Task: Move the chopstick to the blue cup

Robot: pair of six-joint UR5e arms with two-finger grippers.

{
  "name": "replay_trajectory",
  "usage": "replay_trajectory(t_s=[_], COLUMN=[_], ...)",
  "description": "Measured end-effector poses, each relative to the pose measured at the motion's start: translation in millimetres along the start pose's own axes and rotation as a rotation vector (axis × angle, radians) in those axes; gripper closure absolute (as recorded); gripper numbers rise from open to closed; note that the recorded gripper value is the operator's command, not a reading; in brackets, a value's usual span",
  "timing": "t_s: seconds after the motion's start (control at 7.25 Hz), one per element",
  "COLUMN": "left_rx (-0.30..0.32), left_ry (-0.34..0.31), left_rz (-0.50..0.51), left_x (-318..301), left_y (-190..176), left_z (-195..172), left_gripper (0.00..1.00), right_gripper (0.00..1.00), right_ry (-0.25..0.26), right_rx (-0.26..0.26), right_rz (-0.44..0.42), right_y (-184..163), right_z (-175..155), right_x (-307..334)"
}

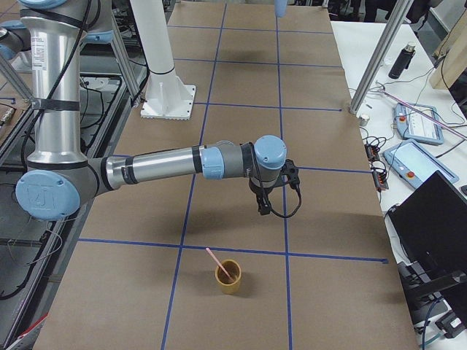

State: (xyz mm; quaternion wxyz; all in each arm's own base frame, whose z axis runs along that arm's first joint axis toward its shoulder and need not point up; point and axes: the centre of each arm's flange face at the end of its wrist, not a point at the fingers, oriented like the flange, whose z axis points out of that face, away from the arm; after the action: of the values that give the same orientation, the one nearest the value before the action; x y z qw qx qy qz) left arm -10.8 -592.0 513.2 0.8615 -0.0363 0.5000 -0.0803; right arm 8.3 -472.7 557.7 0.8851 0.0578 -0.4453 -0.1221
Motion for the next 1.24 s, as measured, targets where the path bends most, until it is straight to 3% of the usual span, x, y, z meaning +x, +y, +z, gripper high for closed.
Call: replay_trajectory(t_s=[0.28, 0.69, 0.97, 1.24], left_rx=[-0.015, -0.003, 0.030, 0.040], left_ry=[-0.059, -0.110, -0.157, -0.149], left_rz=[-0.021, -0.092, -0.063, -0.035], left_x=[181.2, 450.2, 542.3, 568.7], left_y=[24.5, 108.4, 149.1, 164.9], left_z=[49.1, 163.1, 234.7, 276.5], left_gripper=[1.00, 1.00, 1.00, 1.00], right_gripper=[0.00, 0.00, 0.00, 0.00], right_ry=[-0.001, -0.003, -0.004, -0.007], right_rx=[0.000, -0.001, -0.007, -0.019], right_rz=[-0.006, -0.012, -0.015, -0.018], right_y=[-2.8, -5.0, -5.7, -6.3], right_z=[0.3, 1.1, 3.9, 9.7], right_x=[-2.9, -5.3, -6.6, -8.1])
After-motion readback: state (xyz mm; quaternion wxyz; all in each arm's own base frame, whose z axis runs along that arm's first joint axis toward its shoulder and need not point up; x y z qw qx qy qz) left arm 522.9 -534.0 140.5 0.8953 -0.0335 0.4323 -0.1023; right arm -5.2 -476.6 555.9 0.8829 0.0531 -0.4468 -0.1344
